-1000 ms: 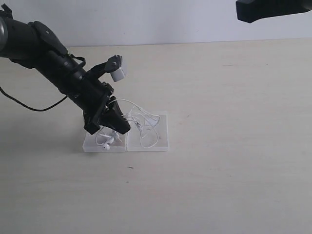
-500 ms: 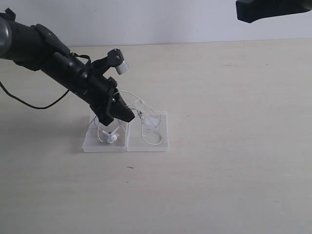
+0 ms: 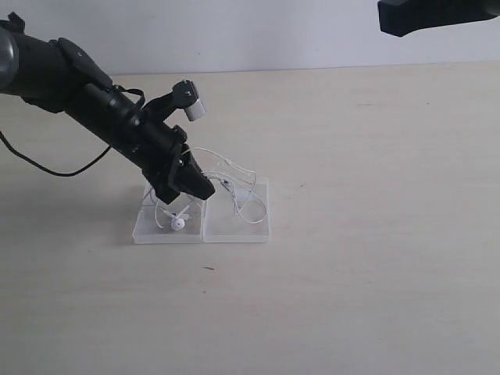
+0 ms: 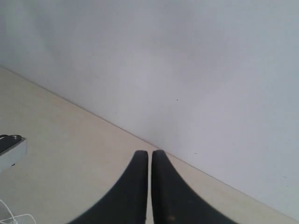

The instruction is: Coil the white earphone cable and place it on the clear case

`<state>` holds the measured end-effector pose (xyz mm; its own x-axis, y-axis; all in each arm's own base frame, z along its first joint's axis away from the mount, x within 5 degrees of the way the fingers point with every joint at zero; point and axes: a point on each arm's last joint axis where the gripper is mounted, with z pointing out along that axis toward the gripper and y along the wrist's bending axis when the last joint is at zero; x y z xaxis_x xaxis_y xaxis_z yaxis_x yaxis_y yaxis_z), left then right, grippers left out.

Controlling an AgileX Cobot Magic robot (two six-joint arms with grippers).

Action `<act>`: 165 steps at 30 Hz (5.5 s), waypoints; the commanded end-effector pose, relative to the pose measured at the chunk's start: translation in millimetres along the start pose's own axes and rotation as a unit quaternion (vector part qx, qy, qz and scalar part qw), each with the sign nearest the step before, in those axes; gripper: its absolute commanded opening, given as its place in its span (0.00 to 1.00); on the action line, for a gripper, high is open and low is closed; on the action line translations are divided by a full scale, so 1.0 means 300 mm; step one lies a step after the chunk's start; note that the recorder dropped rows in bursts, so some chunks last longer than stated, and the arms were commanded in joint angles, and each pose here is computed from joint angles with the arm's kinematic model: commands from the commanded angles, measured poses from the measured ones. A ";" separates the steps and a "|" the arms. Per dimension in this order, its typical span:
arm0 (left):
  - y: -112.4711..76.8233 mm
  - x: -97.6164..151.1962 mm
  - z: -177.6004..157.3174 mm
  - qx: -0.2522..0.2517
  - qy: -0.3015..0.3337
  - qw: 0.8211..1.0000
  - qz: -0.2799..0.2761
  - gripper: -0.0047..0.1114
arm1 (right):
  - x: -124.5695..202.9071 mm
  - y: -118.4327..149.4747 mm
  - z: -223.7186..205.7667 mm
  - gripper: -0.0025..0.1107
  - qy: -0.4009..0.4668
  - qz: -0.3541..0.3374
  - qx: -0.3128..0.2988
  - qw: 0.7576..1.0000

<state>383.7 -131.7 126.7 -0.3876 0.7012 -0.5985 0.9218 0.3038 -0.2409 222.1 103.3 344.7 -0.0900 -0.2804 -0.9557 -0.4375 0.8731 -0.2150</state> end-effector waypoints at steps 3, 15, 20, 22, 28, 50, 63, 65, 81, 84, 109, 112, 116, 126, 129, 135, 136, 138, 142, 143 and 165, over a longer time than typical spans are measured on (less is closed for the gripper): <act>-0.002 -0.003 0.002 0.006 0.000 1.000 0.004 0.04 | 0.000 0.012 -0.003 0.05 -0.004 0.003 -0.019 1.000; -0.008 -0.002 0.004 0.017 0.001 1.000 0.021 0.11 | -0.001 0.013 -0.003 0.05 -0.004 0.003 -0.021 1.000; -0.008 -0.002 0.004 0.017 0.001 1.000 0.021 0.36 | -0.001 0.013 -0.003 0.05 -0.004 0.003 -0.021 1.000; -0.008 -0.002 0.004 0.017 0.001 1.000 0.021 0.43 | -0.001 0.013 -0.003 0.05 -0.004 0.003 -0.021 1.000; -0.008 -0.003 0.002 0.016 0.000 1.000 0.022 0.52 | -0.001 0.013 -0.003 0.05 -0.004 0.003 -0.021 1.000; -0.010 -0.003 0.001 0.019 0.002 1.000 0.024 0.61 | 0.236 0.166 0.392 0.39 0.119 -0.052 -0.209 0.969; -0.015 -0.004 0.000 0.027 0.000 0.999 0.043 0.61 | 0.442 0.243 0.670 0.45 0.143 -0.150 -0.288 0.935; -0.015 -0.004 0.000 0.027 0.000 0.999 0.044 0.61 | 0.460 0.249 0.694 0.45 0.145 -0.149 -0.291 0.934; -0.019 -0.013 0.000 0.032 -0.016 0.997 0.065 0.61 | 0.485 0.294 0.693 0.45 0.121 -0.152 -0.363 0.911; -0.026 -0.017 -0.001 0.043 -0.023 0.996 0.068 0.61 | 0.499 0.296 0.699 0.45 0.127 -0.146 -0.360 0.913; -0.015 -0.020 0.000 0.025 -0.028 0.997 0.066 0.61 | 0.487 0.306 0.712 0.02 0.091 -0.101 -0.357 0.924; -0.010 -0.021 -0.002 0.018 -0.032 0.998 0.060 0.61 | 0.488 0.306 0.711 0.02 0.092 -0.106 -0.359 0.923; -0.008 -0.021 -0.002 0.015 -0.032 0.998 0.060 0.61 | 0.493 0.309 0.708 0.02 0.094 -0.120 -0.366 0.918; 0.006 -0.018 -0.005 -0.003 -0.031 0.998 0.056 0.61 | 0.442 0.296 0.676 0.02 0.106 -0.133 -0.374 0.912; 0.000 -0.018 -0.005 0.006 -0.031 0.998 0.057 0.61 | 0.431 0.287 0.675 0.02 0.111 -0.127 -0.360 0.917; -0.001 -0.017 -0.005 0.007 -0.030 0.998 0.058 0.61 | 0.435 0.287 0.671 0.02 0.115 -0.145 -0.366 0.912; 0.000 -0.017 -0.005 0.006 -0.029 0.998 0.058 0.61 | 0.436 0.287 0.671 0.02 0.116 -0.146 -0.367 0.911; 0.002 -0.016 -0.005 0.003 -0.028 0.998 0.058 0.61 | 0.439 0.288 0.668 0.02 0.121 -0.150 -0.371 0.909; 0.008 -0.016 -0.005 -0.007 -0.028 0.998 0.054 0.61 | 0.448 0.294 0.658 0.02 0.130 -0.163 -0.391 0.897; 0.009 -0.016 -0.005 -0.008 -0.028 0.998 0.054 0.61 | 0.448 0.294 0.657 0.02 0.131 -0.160 -0.391 0.897; 0.016 -0.041 -0.055 -0.027 -0.060 0.997 0.032 0.61 | 0.455 0.320 0.644 0.02 0.143 -0.095 -0.428 0.887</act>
<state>390.0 -128.8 137.7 -0.3127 0.6618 -0.6813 0.9465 0.2775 -0.1649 341.9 224.0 158.1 -0.1027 -0.5943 -0.7976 -0.9719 0.2305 -0.0466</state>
